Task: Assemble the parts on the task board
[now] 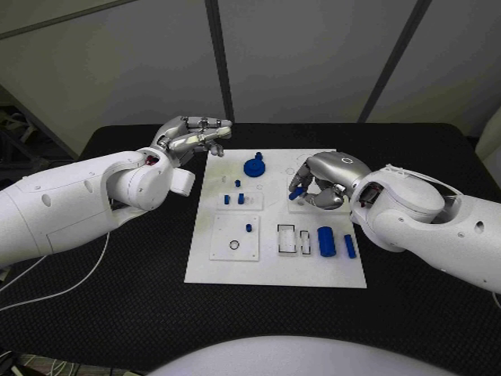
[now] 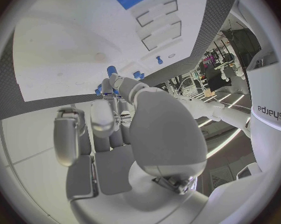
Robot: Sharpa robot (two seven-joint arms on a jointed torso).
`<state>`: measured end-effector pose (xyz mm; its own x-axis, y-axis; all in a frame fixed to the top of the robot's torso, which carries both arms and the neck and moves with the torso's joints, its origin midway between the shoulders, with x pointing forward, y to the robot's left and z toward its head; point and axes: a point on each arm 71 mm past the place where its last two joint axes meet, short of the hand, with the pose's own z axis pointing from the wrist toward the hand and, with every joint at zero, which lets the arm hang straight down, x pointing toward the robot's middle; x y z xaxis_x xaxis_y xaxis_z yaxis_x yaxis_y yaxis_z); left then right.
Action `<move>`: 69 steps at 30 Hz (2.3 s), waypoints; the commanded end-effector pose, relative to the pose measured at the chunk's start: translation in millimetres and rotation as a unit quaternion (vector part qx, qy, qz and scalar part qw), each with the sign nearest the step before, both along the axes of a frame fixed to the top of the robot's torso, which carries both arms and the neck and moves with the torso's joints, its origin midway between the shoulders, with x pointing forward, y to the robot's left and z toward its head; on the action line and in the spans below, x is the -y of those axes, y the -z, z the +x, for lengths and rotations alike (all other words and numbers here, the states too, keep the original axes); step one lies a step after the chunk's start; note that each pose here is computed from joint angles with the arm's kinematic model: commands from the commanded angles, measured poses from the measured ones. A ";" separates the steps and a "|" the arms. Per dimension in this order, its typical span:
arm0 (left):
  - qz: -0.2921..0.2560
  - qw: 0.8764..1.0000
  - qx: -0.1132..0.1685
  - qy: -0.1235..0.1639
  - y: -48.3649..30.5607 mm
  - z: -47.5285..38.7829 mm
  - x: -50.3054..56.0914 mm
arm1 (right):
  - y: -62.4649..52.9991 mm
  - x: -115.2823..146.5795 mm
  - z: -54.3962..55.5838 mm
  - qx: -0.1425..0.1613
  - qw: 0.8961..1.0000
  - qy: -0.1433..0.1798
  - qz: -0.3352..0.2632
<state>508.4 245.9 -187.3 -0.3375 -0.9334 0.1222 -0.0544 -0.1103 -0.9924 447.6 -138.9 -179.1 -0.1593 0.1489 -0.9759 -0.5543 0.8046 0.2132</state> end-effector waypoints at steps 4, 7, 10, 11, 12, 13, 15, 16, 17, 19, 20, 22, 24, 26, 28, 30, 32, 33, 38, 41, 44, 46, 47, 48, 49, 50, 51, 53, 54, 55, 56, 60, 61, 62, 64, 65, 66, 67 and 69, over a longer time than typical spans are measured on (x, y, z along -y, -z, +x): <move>-0.004 1.000 0.002 0.004 -1.0 0.6 0.9 | -16.7 -8.8 -17.4 0.010 0.997 -0.024 0.067; -0.004 1.000 0.002 0.004 -0.7 0.8 1.6 | -20.6 -21.1 -25.7 -0.004 0.995 -0.044 0.090; -0.004 1.000 0.002 0.005 -0.6 1.1 2.9 | -21.5 -38.3 -30.6 -0.020 0.992 -0.066 0.107; -0.005 1.000 0.002 0.006 -0.5 1.2 3.3 | -20.6 -45.2 -32.7 -0.026 0.991 -0.075 0.110; -0.005 1.000 0.002 0.006 -0.5 1.3 3.7 | -19.7 -49.3 -34.3 -0.030 0.990 -0.080 0.112; -0.005 1.000 0.002 0.007 -0.4 1.5 4.5 | -17.3 -58.5 -38.0 -0.038 0.988 -0.093 0.115; -0.005 1.000 0.002 0.007 -0.3 1.7 5.2 | -14.1 -68.5 -41.9 -0.046 0.986 -0.106 0.118; -0.006 1.000 0.002 0.008 -0.2 1.8 5.5 | -11.6 -74.2 -44.3 -0.052 0.985 -0.113 0.118; -0.006 1.000 0.002 0.008 -0.2 1.9 5.9 | -8.6 -79.1 -46.7 -0.057 0.984 -0.120 0.118; -0.006 1.000 0.002 0.009 -0.1 2.0 6.8 | -3.5 -86.7 -50.1 -0.066 0.983 -0.130 0.115; -0.006 1.000 0.002 0.009 -0.2 1.9 7.1 | -1.4 -89.8 -51.2 -0.070 0.982 -0.134 0.114; -0.006 1.000 0.002 0.010 -0.2 1.9 7.4 | 2.6 -95.1 -52.5 -0.076 0.981 -0.140 0.111; -0.007 1.000 0.002 0.010 -0.2 1.9 7.6 | 6.2 -98.1 -53.4 -0.082 0.980 -0.143 0.107; -0.007 1.000 0.002 0.010 -0.2 1.9 8.0 | 9.8 -100.3 -53.8 -0.087 0.980 -0.146 0.102; -0.007 1.000 0.002 0.011 -0.2 1.8 8.5 | 14.1 -102.3 -53.4 -0.094 0.980 -0.147 0.094; -0.007 1.000 0.002 0.012 -0.3 1.8 8.7 | 18.6 -103.5 -53.5 -0.100 0.980 -0.147 0.085; -0.007 1.000 0.002 0.012 -0.3 1.7 8.9 | 23.1 -104.6 -53.0 -0.101 0.981 -0.147 0.072; -0.007 1.000 0.002 0.012 -0.3 1.7 8.8 | 24.7 -105.0 -52.6 -0.100 0.982 -0.146 0.066; -0.007 1.000 0.001 0.012 -0.3 1.6 8.9 | 29.5 -105.7 -51.0 -0.092 0.984 -0.143 0.044; -0.007 1.000 0.001 0.012 -0.3 1.6 9.0 | 30.9 -106.2 -50.7 -0.092 0.985 -0.143 0.037; -0.007 1.000 0.001 0.012 -0.3 1.6 9.3 | 32.3 -107.5 -50.4 -0.092 0.985 -0.143 0.030; -0.008 1.000 0.001 0.013 -0.3 1.6 9.6 | 33.0 -108.1 -50.3 -0.090 0.985 -0.143 0.027; -0.008 1.000 0.001 0.013 -0.3 1.6 9.7 | 33.1 -108.2 -50.1 -0.089 0.986 -0.142 0.026; -0.008 1.000 0.001 0.013 -0.3 1.6 9.8 | 33.2 -108.1 -49.9 -0.087 0.986 -0.141 0.026; -0.008 1.000 0.001 0.013 -0.3 1.6 9.7 | 33.4 -108.1 -49.7 -0.085 0.986 -0.140 0.024; -0.008 1.000 0.001 0.013 -0.3 1.6 9.6 | 33.6 -108.1 -49.5 -0.083 0.986 -0.139 0.023; -0.007 1.000 0.001 0.013 -0.3 1.6 9.3 | 33.9 -108.3 -49.2 -0.082 0.987 -0.138 0.021; -0.007 1.000 0.001 0.012 -0.2 1.7 8.9 | 34.6 -108.7 -48.6 -0.079 0.987 -0.137 0.018; -0.007 1.000 0.001 0.012 -0.2 1.7 8.9 | 34.9 -109.0 -48.4 -0.078 0.988 -0.136 0.016; -0.007 1.000 0.001 0.012 -0.2 1.7 8.9 | 35.3 -109.4 -48.2 -0.077 0.988 -0.136 0.015; -0.007 1.000 0.001 0.012 -0.2 1.7 9.0 | 35.6 -109.7 -48.1 -0.077 0.988 -0.136 0.014; -0.007 1.000 0.001 0.013 -0.3 1.6 9.3 | 37.5 -111.1 -48.3 -0.077 0.988 -0.136 0.008; -0.007 1.000 0.001 0.013 -0.2 1.6 9.2 | 38.0 -111.4 -48.4 -0.077 0.988 -0.137 0.007; -0.007 1.000 0.001 0.013 -0.2 1.7 9.0 | 38.5 -111.6 -48.6 -0.078 0.987 -0.137 0.006; -0.007 1.000 0.001 0.012 -0.2 1.6 8.8 | 39.6 -112.0 -48.9 -0.079 0.987 -0.138 0.003; -0.007 1.000 0.001 0.012 -0.2 1.6 8.7 | 40.0 -112.1 -49.1 -0.080 0.987 -0.139 0.002; -0.007 1.000 0.001 0.012 -0.2 1.6 8.6 | 40.5 -112.3 -49.3 -0.081 0.987 -0.140 0.001; -0.007 1.000 0.001 0.012 -0.2 1.6 8.6 | 40.9 -112.5 -49.5 -0.082 0.987 -0.141 0.000; -0.007 1.000 0.001 0.012 -0.2 1.6 8.6 | 41.6 -113.0 -50.0 -0.083 0.986 -0.142 -0.001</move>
<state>510.1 238.6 -188.4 -0.3502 -0.9278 0.1286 -0.0579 -0.1156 -0.9916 398.7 -26.3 -218.2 -0.3515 0.1022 -0.9306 -0.7076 0.6218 0.3356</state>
